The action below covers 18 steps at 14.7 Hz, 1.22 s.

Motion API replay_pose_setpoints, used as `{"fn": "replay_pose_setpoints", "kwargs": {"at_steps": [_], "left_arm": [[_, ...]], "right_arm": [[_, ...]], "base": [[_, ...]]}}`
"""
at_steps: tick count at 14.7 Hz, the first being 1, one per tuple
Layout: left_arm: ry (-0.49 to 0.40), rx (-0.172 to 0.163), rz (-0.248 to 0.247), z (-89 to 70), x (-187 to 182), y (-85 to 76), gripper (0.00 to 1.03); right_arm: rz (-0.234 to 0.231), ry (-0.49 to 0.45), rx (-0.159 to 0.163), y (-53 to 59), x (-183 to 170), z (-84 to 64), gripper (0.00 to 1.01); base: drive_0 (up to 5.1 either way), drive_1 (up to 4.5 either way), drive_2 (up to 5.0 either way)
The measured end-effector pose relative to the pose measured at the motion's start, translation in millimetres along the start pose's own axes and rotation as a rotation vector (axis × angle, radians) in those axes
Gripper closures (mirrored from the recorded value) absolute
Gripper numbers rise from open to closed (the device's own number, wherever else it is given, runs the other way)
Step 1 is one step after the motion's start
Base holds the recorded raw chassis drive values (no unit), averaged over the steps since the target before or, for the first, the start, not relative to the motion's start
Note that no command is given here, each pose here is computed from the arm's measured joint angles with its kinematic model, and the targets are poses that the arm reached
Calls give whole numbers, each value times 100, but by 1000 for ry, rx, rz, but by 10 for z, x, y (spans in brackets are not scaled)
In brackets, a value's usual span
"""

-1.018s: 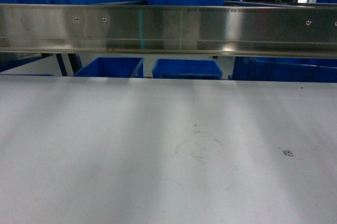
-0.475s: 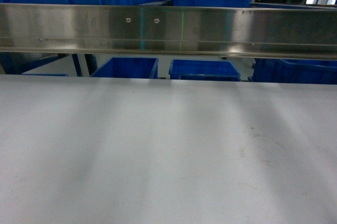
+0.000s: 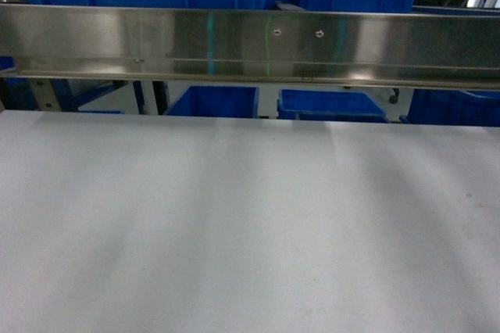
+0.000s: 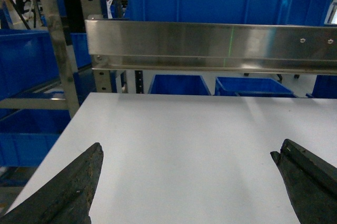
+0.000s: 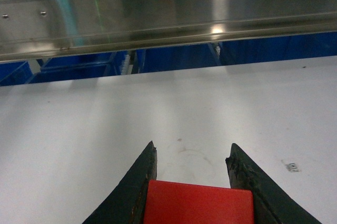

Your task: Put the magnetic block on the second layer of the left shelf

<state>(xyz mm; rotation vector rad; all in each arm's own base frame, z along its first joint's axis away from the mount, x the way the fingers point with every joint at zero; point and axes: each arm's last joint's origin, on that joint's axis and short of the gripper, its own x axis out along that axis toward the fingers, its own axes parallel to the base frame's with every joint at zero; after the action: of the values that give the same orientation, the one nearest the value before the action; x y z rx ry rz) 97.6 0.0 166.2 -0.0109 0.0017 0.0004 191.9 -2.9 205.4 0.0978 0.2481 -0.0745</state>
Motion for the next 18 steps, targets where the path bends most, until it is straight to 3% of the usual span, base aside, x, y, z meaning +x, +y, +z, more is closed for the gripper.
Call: {"fn": "replay_pose_setpoints", "kwargs": {"at_steps": [18], "left_arm": [[0, 0, 0, 0, 0, 0, 5]], "right_arm": [[2, -2, 0, 1, -1, 2, 67]], "base": [[-504, 237, 237]]}}
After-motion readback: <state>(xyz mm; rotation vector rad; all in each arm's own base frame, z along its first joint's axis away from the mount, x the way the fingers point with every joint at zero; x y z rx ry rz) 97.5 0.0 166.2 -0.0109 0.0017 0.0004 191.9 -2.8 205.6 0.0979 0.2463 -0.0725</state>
